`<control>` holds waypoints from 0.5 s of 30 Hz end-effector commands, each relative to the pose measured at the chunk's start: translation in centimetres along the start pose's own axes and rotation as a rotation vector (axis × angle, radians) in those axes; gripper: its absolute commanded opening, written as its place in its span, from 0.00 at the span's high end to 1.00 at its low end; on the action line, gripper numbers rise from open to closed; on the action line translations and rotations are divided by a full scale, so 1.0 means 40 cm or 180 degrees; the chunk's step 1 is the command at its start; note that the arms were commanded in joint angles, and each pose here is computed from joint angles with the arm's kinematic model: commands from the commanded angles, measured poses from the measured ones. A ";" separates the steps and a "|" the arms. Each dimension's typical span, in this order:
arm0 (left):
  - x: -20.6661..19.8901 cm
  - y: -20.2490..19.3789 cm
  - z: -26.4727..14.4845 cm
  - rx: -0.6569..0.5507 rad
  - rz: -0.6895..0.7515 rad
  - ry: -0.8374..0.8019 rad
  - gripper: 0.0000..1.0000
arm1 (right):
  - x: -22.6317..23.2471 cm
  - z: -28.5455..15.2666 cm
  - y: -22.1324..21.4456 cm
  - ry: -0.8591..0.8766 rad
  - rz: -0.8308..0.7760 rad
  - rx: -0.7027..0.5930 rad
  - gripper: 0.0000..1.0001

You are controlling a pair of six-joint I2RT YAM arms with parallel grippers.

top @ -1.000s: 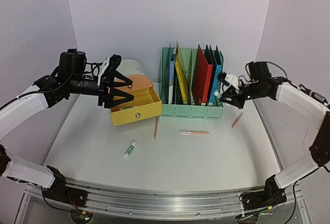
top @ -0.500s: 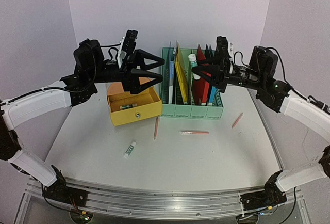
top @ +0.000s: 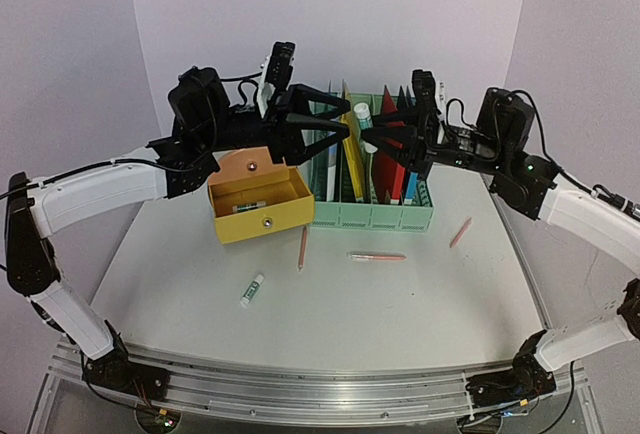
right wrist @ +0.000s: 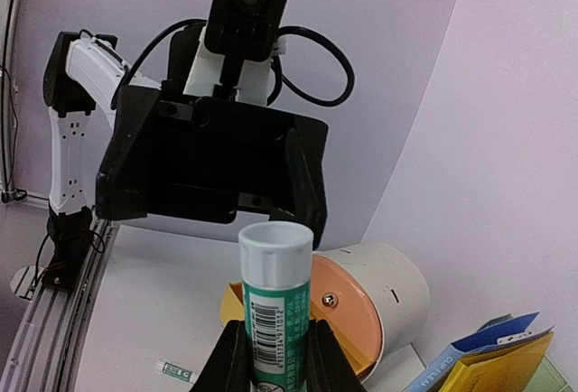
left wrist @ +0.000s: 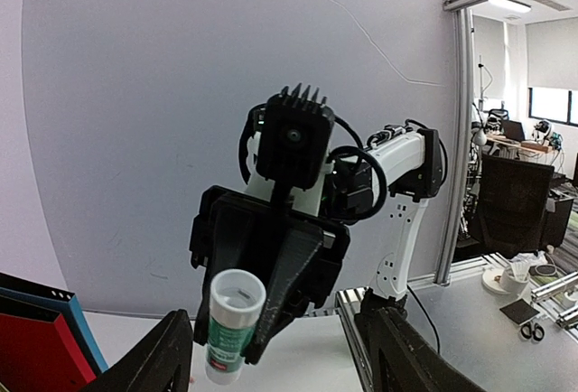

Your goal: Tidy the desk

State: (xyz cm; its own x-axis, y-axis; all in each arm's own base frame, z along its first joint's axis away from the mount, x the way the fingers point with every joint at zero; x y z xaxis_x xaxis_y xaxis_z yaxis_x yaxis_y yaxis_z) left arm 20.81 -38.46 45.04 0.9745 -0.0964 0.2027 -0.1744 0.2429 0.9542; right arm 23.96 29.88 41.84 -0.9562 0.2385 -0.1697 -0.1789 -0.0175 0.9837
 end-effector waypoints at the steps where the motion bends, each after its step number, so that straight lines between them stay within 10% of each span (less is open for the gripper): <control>1: 0.022 0.064 0.024 -0.0194 0.0147 0.0085 0.35 | 0.007 0.001 0.056 0.0022 -0.0193 -0.0194 1.00; 9: 0.021 0.048 0.048 -0.0142 0.0113 0.0027 0.62 | 0.015 0.001 0.059 0.0033 -0.0231 -0.0201 1.00; 15: 0.018 0.027 0.061 -0.0040 0.0093 -0.0016 0.63 | 0.017 0.004 0.056 0.0058 -0.0220 -0.0189 1.00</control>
State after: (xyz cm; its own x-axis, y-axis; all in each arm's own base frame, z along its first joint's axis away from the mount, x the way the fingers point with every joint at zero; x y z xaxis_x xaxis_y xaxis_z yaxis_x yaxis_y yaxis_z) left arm 21.26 -40.28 45.64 0.9751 -0.0905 0.2023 -0.1746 0.2488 0.9527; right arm 23.58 30.18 41.84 -0.9544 0.2267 -0.1945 -0.2028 -0.0139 0.9791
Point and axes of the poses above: each gripper's point midway between its finger pads, its own z axis out along the fingers, its own x axis along the line the jaws close on, y = z × x, the point moved 4 cm from there along -z, back along the fingers, and after that the axes turned 8 degrees about z, right-handed, at the moved point
